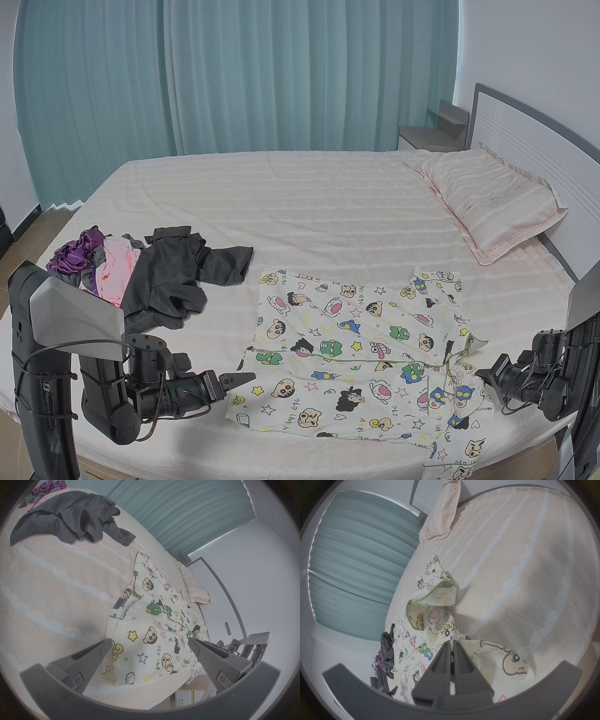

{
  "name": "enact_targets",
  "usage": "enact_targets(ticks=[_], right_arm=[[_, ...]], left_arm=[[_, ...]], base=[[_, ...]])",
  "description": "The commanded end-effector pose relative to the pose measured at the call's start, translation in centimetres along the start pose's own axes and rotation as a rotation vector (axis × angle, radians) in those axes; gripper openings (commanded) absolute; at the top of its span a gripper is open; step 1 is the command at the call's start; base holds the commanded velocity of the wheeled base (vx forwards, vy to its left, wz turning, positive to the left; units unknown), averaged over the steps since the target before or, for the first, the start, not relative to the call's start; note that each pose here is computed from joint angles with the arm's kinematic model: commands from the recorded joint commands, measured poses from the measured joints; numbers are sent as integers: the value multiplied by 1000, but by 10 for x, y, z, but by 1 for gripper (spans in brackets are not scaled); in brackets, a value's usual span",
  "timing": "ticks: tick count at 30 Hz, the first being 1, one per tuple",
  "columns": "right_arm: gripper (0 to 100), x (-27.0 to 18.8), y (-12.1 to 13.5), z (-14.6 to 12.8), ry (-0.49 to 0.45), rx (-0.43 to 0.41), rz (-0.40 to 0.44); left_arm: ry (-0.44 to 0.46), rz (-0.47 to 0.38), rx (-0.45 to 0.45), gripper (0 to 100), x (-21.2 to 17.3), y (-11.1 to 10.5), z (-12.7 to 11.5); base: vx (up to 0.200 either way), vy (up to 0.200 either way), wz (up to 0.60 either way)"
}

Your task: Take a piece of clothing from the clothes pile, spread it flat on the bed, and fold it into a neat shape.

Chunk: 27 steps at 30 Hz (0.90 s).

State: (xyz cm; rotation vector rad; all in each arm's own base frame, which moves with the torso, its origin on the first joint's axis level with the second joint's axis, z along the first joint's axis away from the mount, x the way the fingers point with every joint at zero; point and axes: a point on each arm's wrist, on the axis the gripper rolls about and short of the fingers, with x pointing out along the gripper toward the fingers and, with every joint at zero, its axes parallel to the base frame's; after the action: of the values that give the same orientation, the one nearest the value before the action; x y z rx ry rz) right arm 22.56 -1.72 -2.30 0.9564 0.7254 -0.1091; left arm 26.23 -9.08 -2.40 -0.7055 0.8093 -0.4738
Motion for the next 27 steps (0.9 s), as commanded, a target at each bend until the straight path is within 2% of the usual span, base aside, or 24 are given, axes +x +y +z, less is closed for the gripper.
enact_targets(ticks=[1, 7, 8, 11, 14, 21, 27], right_arm=[[0, -6, -1, -2, 0, -6, -8], [0, -20, 6, 6, -58, -10, 23], [0, -28, 10, 13, -104, -17, 46], [0, -34, 9, 20, -145, -43, 48], [0, -36, 2, 25, -169, -69, 16], [0, -41, -30, 40, -231, -44, -99], [0, -39, -44, 47, -260, -21, -152]], left_arm=[[0, 0, 0, 100, 0, 0, 0], [0, 0, 0, 100, 0, 0, 0], [0, 0, 0, 100, 0, 0, 0], [0, 0, 0, 100, 0, 0, 0], [-1, 1, 0, 100, 0, 0, 0], [-8, 9, 0, 100, 0, 0, 0], [-8, 9, 0, 100, 0, 0, 0]], base=[[0, 0, 0], [0, 0, 0], [0, 0, 0], [0, 0, 0], [0, 0, 0], [0, 0, 0], [0, 0, 0]])
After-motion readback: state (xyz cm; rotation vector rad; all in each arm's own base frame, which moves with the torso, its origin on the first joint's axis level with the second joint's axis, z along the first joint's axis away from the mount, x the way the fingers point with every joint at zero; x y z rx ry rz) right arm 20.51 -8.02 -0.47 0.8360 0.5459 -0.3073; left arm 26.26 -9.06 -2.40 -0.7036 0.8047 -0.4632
